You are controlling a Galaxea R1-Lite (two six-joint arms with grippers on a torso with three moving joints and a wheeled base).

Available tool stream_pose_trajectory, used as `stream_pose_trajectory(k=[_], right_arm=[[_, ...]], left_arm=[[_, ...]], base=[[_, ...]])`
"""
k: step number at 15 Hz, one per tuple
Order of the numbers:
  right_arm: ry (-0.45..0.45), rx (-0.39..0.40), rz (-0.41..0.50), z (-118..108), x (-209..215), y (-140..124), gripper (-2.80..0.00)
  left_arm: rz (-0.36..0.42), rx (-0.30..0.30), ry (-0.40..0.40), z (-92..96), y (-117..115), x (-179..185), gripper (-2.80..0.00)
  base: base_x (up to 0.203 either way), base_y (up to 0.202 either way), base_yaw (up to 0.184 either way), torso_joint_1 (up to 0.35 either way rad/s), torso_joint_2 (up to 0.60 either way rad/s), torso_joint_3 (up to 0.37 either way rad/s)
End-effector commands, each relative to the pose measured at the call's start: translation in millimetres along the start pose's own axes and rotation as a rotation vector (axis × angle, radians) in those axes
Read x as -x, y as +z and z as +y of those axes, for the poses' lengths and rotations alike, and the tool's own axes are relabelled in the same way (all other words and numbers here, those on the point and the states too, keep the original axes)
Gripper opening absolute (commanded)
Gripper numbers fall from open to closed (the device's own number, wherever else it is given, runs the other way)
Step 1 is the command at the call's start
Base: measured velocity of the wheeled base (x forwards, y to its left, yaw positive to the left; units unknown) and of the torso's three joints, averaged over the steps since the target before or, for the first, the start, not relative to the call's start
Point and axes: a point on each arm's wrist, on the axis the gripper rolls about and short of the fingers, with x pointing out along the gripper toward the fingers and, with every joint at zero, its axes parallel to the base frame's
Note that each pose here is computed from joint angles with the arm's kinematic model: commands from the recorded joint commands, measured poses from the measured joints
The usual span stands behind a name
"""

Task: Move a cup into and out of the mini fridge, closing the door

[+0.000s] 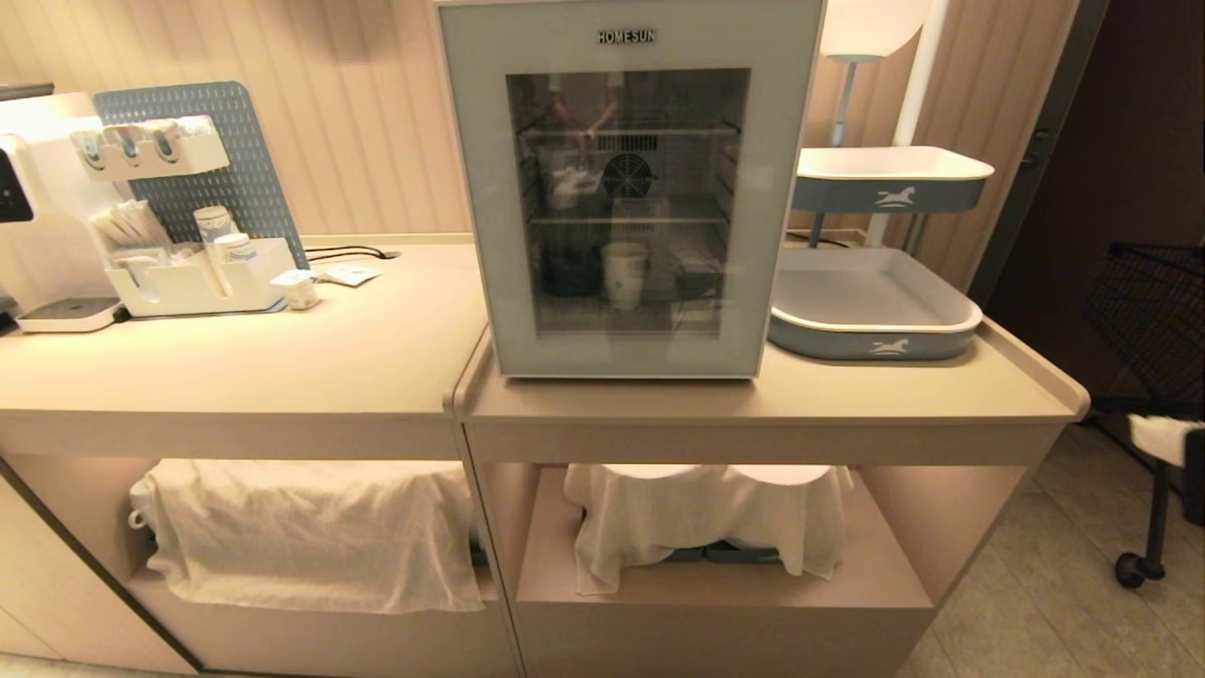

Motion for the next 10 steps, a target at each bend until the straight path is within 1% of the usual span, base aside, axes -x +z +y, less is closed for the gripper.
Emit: stream_pose_trajectory(k=[1, 3, 5, 7, 8, 9, 10], right_arm=[[-0.026, -0.057, -0.149, -22.1, 56.7, -52.2, -2.80], [-0.003, -0.053, -0.206, -23.4, 74.7, -103.0, -2.80], [0.039, -0.044, -0.264, -18.6, 78.7, -148.0, -2.80], [0.064, -0.045, -0.342, -14.2, 79.2, -180.1, -2.80], [0.077, -0.044, -0.364, -11.3, 74.1, -195.6, -2.80], [0.082, -0.048, -0.382, -8.9, 66.3, -206.0, -2.80], [0.079, -0.048, -0.447, -8.2, 63.0, -205.6, -2.80]], left_arm=[[0.000, 0.000, -0.001, 0.0, 0.0, 0.0, -2.80], [0.000, 0.000, 0.000, 0.0, 0.0, 0.0, -2.80], [0.000, 0.000, 0.000, 0.0, 0.0, 0.0, -2.80], [0.000, 0.000, 0.000, 0.0, 0.0, 0.0, -2.80], [0.000, 0.000, 0.000, 0.0, 0.0, 0.0, -2.80], [0.000, -0.002, -0.001, -0.1, 0.0, 0.0, -2.80], [-0.002, 0.000, 0.000, 0.0, 0.1, 0.0, -2.80]], base=[[0.000, 0.000, 0.000, 0.000, 0.00, 0.000], [0.000, 0.000, 0.000, 0.000, 0.00, 0.000], [0.000, 0.000, 0.000, 0.000, 0.00, 0.000], [0.000, 0.000, 0.000, 0.000, 0.00, 0.000], [0.000, 0.000, 0.000, 0.000, 0.00, 0.000], [0.000, 0.000, 0.000, 0.000, 0.00, 0.000], [0.000, 0.000, 0.000, 0.000, 0.00, 0.000]])
